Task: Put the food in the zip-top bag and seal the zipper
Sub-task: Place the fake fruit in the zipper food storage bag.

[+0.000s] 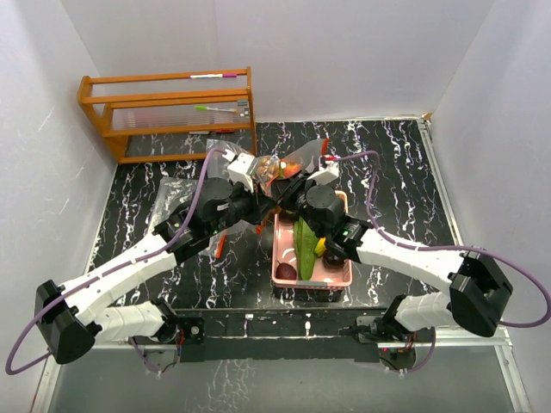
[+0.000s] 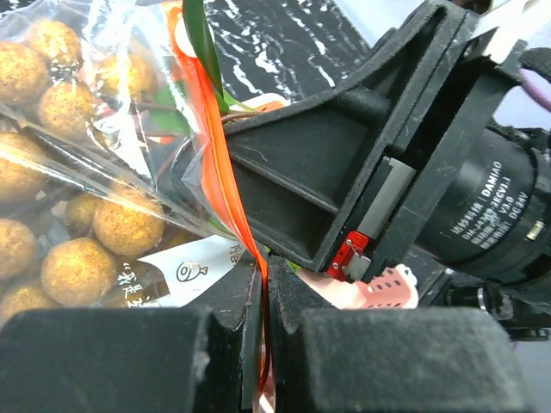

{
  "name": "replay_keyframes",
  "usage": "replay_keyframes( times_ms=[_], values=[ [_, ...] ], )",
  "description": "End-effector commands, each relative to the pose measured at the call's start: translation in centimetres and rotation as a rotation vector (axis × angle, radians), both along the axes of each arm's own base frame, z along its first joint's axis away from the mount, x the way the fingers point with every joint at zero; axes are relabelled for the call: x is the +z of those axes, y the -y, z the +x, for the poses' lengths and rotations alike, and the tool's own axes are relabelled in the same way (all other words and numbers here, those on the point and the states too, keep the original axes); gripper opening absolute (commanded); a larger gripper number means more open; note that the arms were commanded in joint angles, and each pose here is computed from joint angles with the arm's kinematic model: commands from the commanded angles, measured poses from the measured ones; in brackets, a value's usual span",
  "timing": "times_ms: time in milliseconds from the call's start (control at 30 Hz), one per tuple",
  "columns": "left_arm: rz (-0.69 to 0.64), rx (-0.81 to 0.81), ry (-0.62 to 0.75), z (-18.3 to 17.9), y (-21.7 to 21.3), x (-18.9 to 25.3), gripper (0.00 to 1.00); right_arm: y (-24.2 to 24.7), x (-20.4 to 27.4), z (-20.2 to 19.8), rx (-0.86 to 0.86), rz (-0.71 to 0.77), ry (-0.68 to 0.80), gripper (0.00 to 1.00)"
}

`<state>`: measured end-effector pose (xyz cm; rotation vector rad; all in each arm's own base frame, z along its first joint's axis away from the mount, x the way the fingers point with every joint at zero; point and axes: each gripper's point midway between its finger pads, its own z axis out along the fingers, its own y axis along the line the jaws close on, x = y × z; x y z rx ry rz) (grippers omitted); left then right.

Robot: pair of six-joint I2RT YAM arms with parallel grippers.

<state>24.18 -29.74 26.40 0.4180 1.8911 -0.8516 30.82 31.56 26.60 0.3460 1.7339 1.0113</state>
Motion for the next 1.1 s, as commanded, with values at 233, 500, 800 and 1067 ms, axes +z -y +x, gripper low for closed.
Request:
replay_keyframes(
  times_ms=[233, 500, 800, 1067],
  values=[
    [-0.047, 0.191, 0.123, 2.5, -2.1, 5.6, 0.0, -3.3, 4.5, -5.1, 0.239, -0.007, 0.086, 0.4],
    [-0.041, 0.325, 0.115, 3.0, -4.8, 5.4, 0.0, 1.2, 6.3, -6.4, 0.194, -0.167, 0.117, 0.65],
    [-0.133, 0.29, 0.162, 2.1, -5.0, 7.8, 0.0, 9.3, 4.2, -6.8, -0.04, -0.29, 0.051, 0.69],
    [-0.198, 0.205, 0.18, 0.6, -4.2, 9.5, 0.0, 7.7, 3.9, -6.7, 0.064, -0.348, 0.092, 0.54]
  ],
)
